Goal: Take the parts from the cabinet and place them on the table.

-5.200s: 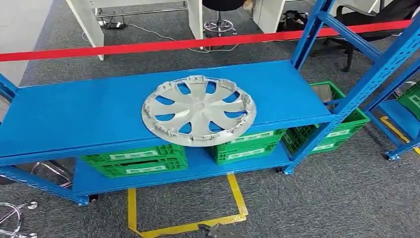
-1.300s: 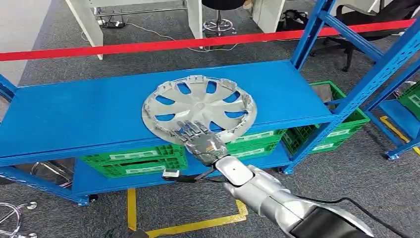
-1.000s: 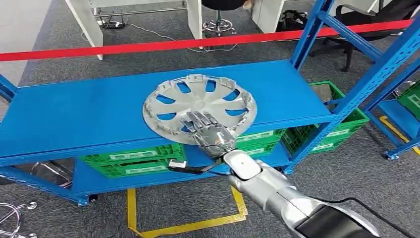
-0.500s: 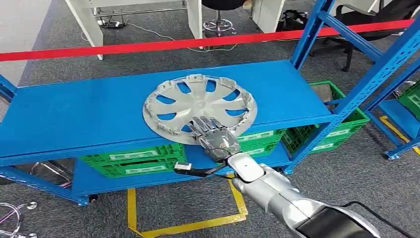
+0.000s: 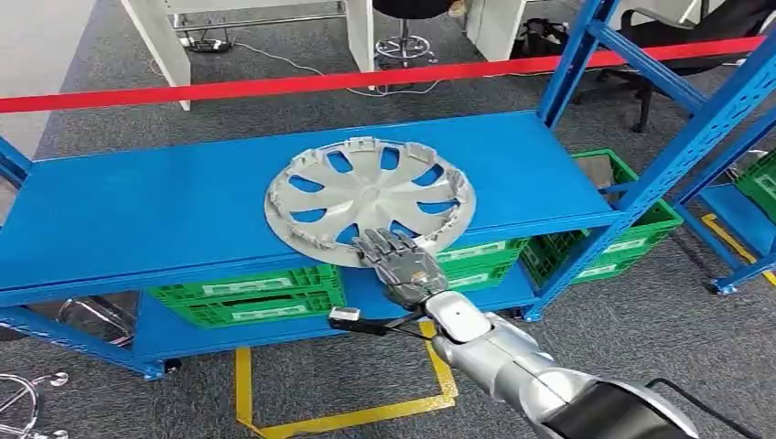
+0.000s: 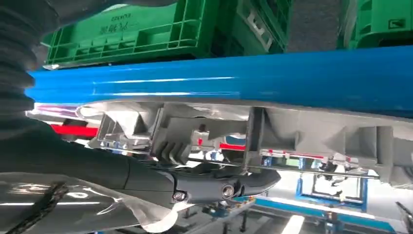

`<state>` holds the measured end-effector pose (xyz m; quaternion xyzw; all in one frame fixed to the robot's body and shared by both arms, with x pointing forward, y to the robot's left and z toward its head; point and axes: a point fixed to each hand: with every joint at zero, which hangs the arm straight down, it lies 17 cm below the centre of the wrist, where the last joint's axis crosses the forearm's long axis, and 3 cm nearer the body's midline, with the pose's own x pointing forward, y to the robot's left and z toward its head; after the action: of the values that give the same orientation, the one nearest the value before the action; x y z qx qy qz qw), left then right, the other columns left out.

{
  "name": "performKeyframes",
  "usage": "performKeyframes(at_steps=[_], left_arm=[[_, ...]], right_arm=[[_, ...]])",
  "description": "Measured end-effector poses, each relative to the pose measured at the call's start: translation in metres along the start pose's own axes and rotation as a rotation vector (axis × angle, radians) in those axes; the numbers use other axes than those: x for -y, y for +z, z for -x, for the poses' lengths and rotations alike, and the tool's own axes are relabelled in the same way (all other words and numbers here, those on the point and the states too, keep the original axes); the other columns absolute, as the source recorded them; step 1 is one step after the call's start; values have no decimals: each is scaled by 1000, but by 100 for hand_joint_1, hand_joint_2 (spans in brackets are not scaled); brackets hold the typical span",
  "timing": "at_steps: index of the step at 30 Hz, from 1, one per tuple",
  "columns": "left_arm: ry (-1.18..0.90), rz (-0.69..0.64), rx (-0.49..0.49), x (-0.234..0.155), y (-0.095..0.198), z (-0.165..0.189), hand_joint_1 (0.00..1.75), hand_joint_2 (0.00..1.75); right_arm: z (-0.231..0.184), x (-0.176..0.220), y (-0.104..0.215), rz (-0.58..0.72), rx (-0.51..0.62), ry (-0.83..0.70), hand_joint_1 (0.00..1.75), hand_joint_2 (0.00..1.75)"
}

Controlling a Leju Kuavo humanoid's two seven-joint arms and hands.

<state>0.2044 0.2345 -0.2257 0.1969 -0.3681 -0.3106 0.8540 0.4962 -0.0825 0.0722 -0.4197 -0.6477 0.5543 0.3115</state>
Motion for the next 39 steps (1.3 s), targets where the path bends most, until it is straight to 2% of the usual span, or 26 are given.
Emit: performKeyframes(at_steps=[10,17,18,19,20,21,22,34,39], left_arm=[[7,8,18,1,-2,-8,0,0],[14,5,15,0,-3,-9,0,0],[14,4,15,0,-3,-9,0,0],[14,4,15,0,-3,-9,0,0],[15,4,15,0,-3,-9,0,0],[15,4,15,0,-3,-9,0,0],[16,4,14,0,-3,-9,0,0],[52,-7,19,-3,-6,-15,0,0],[65,-4,24,-3,-7,-19,0,0]], right_arm=[[14,-3,1,-6,-64,-57,0,175],[14,4,-1,15,-56,-35,0,175],[14,7,-2,22,-57,-34,7,175],[14,8,-3,26,-58,-34,26,175],[14,10,-3,31,-55,-30,66,175],[13,12,-4,37,-53,-26,145,175],[12,14,-4,44,-50,-20,175,175],[-6,54,-11,166,-16,-3,175,175],[-14,58,-11,179,-2,-11,175,175]])
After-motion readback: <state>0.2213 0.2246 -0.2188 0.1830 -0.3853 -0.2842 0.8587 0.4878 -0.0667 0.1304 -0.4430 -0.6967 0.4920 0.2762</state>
